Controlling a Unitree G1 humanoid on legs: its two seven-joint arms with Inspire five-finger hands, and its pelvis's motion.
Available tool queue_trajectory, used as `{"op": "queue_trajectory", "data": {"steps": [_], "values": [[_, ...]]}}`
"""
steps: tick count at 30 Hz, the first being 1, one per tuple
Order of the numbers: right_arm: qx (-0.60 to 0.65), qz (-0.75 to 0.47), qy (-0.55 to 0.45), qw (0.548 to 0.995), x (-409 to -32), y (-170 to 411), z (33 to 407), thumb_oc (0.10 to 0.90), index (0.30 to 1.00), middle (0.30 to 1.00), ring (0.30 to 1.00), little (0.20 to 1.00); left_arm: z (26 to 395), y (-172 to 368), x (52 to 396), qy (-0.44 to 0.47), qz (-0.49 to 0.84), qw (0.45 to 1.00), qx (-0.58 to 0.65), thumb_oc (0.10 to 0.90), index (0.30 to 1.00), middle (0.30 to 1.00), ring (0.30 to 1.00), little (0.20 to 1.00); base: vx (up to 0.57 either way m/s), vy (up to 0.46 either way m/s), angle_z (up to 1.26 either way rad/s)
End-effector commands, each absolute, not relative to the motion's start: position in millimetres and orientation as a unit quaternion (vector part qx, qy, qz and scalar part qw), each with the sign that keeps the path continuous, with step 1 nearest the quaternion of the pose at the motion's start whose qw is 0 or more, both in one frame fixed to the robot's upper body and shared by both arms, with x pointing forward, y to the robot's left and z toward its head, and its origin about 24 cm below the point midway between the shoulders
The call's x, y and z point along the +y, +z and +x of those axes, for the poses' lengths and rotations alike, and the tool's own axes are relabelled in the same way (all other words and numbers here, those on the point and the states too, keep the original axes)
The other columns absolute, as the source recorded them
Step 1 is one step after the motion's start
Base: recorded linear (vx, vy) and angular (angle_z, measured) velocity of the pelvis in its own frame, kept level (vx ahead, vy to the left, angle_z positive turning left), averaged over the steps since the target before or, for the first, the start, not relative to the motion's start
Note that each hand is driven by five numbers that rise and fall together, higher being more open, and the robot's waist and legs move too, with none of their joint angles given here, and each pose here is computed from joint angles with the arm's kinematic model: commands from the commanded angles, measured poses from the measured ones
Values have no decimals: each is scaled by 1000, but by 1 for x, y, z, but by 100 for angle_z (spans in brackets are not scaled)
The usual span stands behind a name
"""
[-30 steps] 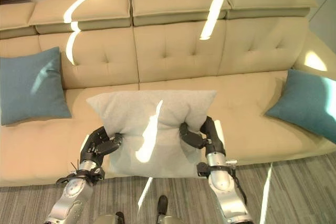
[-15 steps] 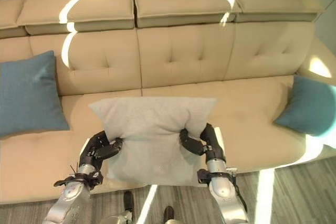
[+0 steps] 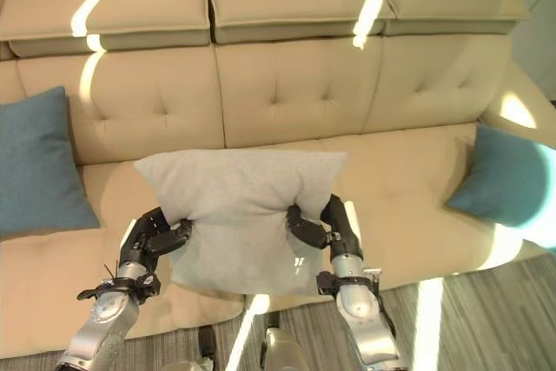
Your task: Pick up all the scattered cushions and arrange them neatly on the sofa.
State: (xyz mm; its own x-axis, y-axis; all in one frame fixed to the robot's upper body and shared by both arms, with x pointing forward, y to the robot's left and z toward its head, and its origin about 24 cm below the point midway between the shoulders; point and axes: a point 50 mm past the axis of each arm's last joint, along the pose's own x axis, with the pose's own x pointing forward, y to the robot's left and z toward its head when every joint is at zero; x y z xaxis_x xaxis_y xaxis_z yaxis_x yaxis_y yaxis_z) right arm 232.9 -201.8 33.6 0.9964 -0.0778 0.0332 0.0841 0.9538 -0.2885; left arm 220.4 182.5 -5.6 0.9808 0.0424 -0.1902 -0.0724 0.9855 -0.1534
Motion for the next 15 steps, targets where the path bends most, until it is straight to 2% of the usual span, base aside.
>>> {"op": "queue_trajectory", "data": {"steps": [1,7,15], "values": [[-193,-135,-55,970,-202,103,251,400,300,300,300,300,240,57,170,-34,-83,993,-81,400,300,300,300,300,126,-106,14],[-217,-135,-53,965,-198,114,258,400,300,300,300,300,248,73,168,-27,-83,989,-116,400,300,300,300,300,55,-74,17],[-297,-122,-68,945,-186,158,292,400,300,300,300,300,288,126,143,-37,-68,972,-221,400,300,300,300,300,-35,-37,20]]}}
